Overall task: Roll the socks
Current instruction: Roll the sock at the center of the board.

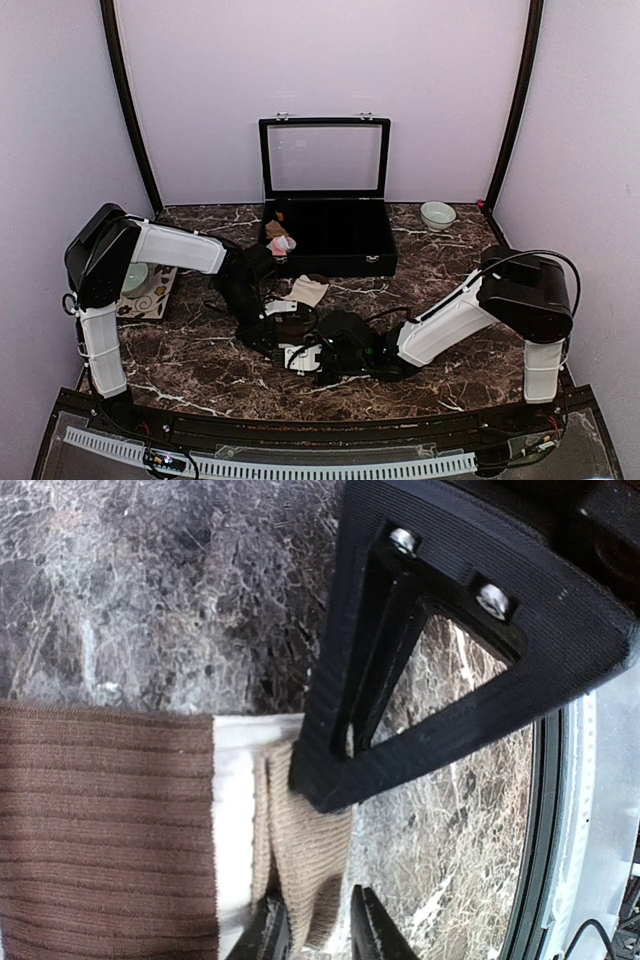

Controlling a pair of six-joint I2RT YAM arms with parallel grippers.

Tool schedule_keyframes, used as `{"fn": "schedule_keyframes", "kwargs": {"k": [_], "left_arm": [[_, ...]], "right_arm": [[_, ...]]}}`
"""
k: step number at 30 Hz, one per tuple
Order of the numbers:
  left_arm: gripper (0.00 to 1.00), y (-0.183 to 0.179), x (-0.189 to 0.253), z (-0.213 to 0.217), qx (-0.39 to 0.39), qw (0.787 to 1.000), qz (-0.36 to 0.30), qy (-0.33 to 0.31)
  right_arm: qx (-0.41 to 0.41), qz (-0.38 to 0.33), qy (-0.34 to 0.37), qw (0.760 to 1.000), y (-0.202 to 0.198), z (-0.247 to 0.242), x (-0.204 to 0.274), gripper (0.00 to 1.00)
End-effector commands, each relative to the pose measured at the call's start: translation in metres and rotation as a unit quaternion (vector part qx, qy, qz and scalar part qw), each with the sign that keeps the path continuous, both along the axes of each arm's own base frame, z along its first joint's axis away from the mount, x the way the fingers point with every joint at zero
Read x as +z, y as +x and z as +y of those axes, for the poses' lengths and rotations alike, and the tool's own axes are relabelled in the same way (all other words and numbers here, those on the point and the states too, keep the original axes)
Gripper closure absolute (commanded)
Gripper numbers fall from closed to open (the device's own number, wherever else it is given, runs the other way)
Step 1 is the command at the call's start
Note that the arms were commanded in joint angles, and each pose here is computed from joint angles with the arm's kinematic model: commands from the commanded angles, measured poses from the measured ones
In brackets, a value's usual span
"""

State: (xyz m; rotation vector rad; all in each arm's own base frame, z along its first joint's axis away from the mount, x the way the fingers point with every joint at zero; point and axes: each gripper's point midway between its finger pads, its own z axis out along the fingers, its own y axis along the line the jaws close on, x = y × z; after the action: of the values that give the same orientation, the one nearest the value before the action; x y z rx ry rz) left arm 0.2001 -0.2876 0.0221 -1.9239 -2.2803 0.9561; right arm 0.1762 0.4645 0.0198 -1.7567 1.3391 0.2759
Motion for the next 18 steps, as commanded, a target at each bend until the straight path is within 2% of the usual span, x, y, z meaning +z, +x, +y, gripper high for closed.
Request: {"fn": "schedule_keyframes", "kwargs": {"k": [1, 7, 9, 10, 12, 18], "left_arm": [[0.73, 0.011, -0.027, 0.029, 0.008, 0.997, -0.024, 0.079], [0.70, 0.007, -0.016, 0.036, -0.005, 0.996, -0.046, 0.075], [0.69, 0.007, -0.016, 0.041, -0.009, 0.995, -0.055, 0.084], [0.62, 0.007, -0.015, 0.043, -0.011, 0.994, -0.063, 0.085], [0.59, 0.010, -0.005, 0.045, -0.011, 0.993, -0.086, 0.077], [0.58, 0.016, 0.027, 0.053, 0.001, 0.985, -0.163, 0.052]], "right_arm": [[-0.019, 0.073, -0.113, 0.991, -0.014, -0.039, -0.068, 0.89], [-0.034, 0.205, -0.112, 0.972, -0.021, -0.038, -0.080, 0.88], [-0.039, 0.272, -0.118, 0.954, -0.023, -0.038, -0.086, 0.90], [-0.045, 0.305, -0.125, 0.943, -0.023, -0.039, -0.091, 0.92], [-0.053, 0.358, -0.129, 0.923, -0.024, -0.038, -0.096, 0.96], [-0.115, 0.390, -0.137, 0.904, -0.018, -0.053, -0.114, 0.96]]}}
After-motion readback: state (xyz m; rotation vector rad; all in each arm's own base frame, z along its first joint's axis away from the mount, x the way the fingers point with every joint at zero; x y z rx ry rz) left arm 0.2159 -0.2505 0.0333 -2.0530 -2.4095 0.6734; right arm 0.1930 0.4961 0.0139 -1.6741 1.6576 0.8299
